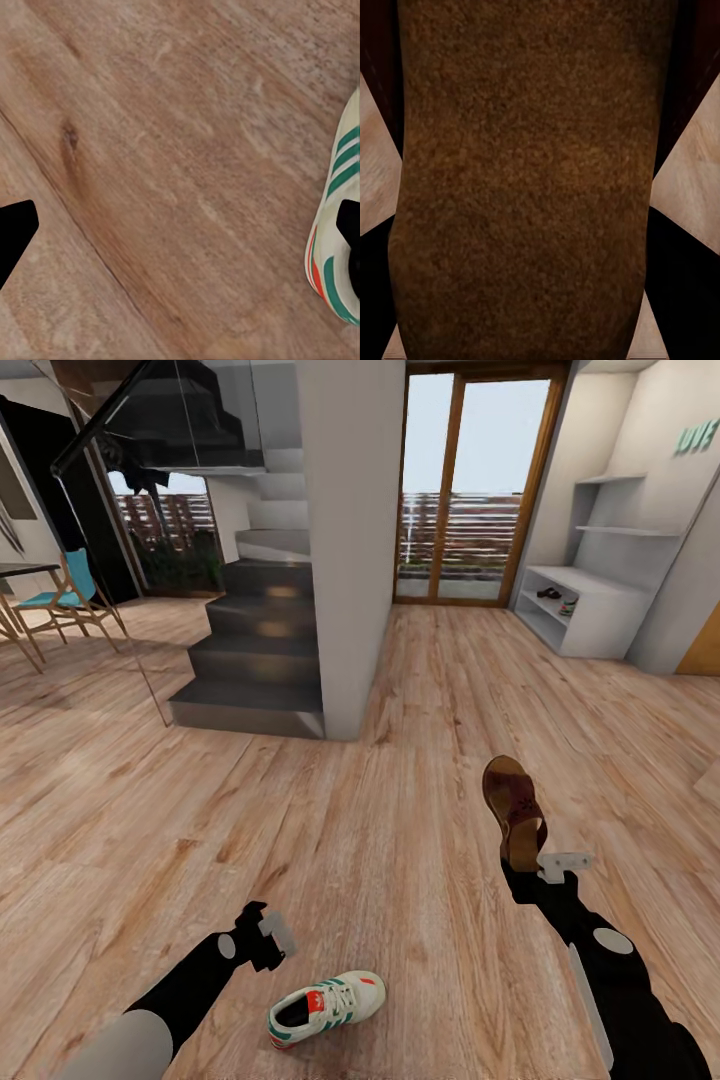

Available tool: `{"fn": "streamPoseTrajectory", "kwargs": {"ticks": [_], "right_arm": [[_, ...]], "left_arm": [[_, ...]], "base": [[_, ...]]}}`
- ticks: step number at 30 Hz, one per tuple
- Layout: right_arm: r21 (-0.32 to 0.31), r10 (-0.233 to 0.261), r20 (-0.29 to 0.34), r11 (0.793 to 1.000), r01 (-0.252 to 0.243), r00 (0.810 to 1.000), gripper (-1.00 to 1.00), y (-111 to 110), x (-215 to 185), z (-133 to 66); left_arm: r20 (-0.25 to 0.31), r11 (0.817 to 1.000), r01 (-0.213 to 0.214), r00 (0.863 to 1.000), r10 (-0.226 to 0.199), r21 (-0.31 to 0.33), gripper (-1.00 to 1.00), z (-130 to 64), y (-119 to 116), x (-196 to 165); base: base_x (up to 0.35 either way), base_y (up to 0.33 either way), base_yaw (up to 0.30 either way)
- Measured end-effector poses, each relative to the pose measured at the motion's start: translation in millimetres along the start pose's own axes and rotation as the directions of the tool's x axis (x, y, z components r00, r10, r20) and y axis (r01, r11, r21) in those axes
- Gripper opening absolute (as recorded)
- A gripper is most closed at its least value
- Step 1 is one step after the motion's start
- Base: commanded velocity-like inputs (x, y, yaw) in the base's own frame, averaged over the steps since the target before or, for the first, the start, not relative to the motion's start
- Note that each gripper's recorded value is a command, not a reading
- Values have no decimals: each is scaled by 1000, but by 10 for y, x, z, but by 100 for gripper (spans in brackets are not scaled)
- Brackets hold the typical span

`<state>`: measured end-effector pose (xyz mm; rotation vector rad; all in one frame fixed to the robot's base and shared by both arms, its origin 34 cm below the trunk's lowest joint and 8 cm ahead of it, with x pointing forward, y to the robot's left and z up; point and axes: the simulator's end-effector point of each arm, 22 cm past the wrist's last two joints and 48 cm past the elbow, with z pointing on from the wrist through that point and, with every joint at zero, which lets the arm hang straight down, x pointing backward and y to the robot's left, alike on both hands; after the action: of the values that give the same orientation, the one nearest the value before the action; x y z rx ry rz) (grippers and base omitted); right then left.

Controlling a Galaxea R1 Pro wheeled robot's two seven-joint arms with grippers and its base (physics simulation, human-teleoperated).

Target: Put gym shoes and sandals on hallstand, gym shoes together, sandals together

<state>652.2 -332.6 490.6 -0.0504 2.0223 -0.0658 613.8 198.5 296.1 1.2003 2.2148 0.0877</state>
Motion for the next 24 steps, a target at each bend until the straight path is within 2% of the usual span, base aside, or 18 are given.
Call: {"fn": "streamPoseTrajectory", "kwargs": {"ticks": [8,24], "right_arm": [[-1,0,-13,1000,0,1000,-100,17,250,59],[-6,-2,-93,1000,1,996,-100,53,740,217]], "left_arm": [[-8,1000,5,1000,-5,10,100,156,-140,157],[-72,996,13,997,-7,92,100,422,-558,547]], "base": [[0,0,-16],[0,0,-150]]}}
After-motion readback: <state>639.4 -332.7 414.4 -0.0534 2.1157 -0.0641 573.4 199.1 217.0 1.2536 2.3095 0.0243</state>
